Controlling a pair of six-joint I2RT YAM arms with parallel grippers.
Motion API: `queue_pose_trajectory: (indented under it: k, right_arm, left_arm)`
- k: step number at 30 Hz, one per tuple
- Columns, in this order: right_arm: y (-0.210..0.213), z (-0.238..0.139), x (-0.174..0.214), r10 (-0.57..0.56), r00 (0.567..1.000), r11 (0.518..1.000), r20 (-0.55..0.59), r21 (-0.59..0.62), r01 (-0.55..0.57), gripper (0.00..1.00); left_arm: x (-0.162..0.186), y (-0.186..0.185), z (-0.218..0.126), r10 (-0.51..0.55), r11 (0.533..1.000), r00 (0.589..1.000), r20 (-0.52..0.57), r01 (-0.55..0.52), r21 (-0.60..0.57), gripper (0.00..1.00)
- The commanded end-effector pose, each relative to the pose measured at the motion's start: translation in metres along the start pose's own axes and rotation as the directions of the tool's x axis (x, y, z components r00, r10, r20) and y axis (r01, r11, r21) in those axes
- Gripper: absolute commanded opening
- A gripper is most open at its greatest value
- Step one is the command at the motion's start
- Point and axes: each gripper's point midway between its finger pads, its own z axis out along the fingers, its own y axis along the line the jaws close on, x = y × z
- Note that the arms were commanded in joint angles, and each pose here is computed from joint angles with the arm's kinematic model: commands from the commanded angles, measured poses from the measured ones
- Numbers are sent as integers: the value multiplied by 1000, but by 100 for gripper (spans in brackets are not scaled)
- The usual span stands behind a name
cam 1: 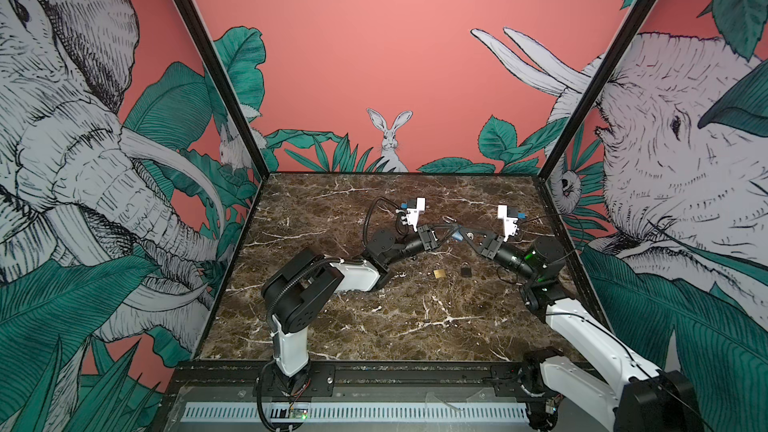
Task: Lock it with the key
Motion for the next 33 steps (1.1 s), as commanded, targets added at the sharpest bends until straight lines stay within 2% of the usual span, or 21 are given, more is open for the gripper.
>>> queue_pose_trajectory:
  k: [1, 10, 23, 28, 33]
  right_arm:
    - [24, -3, 8, -54, 998, 995, -37, -84, 51, 12]
    - [35, -7, 12, -63, 997, 991, -54, -119, 57, 17]
    - [34, -2, 7, -42, 998, 990, -53, -136, 34, 11]
    - [36, -3, 11, -36, 997, 990, -70, -140, 26, 22]
    - [35, -5, 12, -38, 996, 992, -77, -126, 28, 23]
  left_arm:
    - [-3, -17, 6, 30, 998, 1000, 1, -30, 52, 0]
    - [-1, -23, 8, 37, 997, 999, -21, -36, 70, 0]
    - [3, -23, 10, 41, 996, 998, -48, -37, 80, 0]
    - [3, -23, 13, 42, 995, 997, -60, -37, 88, 0]
    - [4, -25, 13, 44, 995, 997, -70, -38, 94, 0]
